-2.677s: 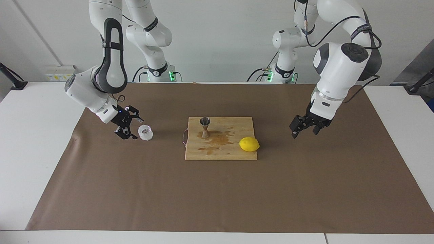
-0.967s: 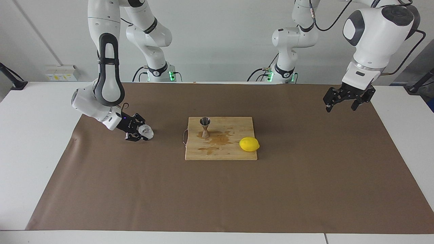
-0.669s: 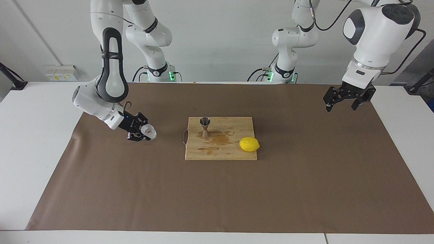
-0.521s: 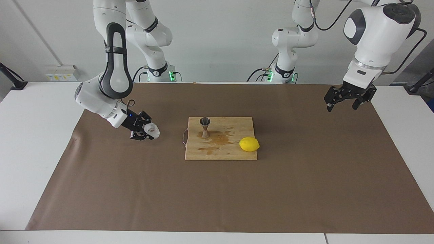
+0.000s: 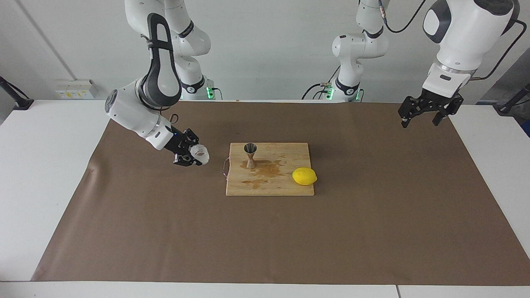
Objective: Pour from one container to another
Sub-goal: 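Lift the white cup with the right gripper and move it over the metal cup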
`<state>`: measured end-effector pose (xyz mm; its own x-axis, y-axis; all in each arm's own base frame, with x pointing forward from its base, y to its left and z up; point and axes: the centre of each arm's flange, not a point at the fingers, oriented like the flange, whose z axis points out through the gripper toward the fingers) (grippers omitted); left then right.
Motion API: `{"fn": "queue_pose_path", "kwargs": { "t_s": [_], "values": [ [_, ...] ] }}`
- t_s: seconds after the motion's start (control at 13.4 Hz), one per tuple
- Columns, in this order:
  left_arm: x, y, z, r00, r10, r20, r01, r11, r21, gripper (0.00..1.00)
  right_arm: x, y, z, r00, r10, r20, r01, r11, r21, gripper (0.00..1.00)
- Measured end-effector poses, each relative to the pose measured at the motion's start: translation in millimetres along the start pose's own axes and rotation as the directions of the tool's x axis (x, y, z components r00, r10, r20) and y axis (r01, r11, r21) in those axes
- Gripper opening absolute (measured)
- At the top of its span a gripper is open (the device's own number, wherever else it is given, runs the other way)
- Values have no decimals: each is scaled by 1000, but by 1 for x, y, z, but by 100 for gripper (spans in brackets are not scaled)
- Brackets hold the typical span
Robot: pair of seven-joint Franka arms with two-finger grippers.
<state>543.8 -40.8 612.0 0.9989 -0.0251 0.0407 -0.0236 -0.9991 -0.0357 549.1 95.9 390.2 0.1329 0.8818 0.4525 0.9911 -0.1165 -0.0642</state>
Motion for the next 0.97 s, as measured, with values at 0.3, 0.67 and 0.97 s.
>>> {"fn": "queue_pose_path", "kwargs": {
  "t_s": [0.3, 0.67, 0.97],
  "values": [
    [-2, 2, 1, 1000, -2, 13, 2, 1000, -18, 100, 66, -9, 3, 989, -21, 146, 24, 1000, -19, 51],
    [-2, 3, 1, 1000, 0, 16, 1, 1000, -20, 100, 119, -37, 31, 939, -77, 335, 92, 995, -30, 51],
    [-2, -5, 1, 1000, -14, 17, 15, 1000, -20, 100, 143, -52, 42, 880, -157, 449, 195, 980, -38, 51]
  ]
}}
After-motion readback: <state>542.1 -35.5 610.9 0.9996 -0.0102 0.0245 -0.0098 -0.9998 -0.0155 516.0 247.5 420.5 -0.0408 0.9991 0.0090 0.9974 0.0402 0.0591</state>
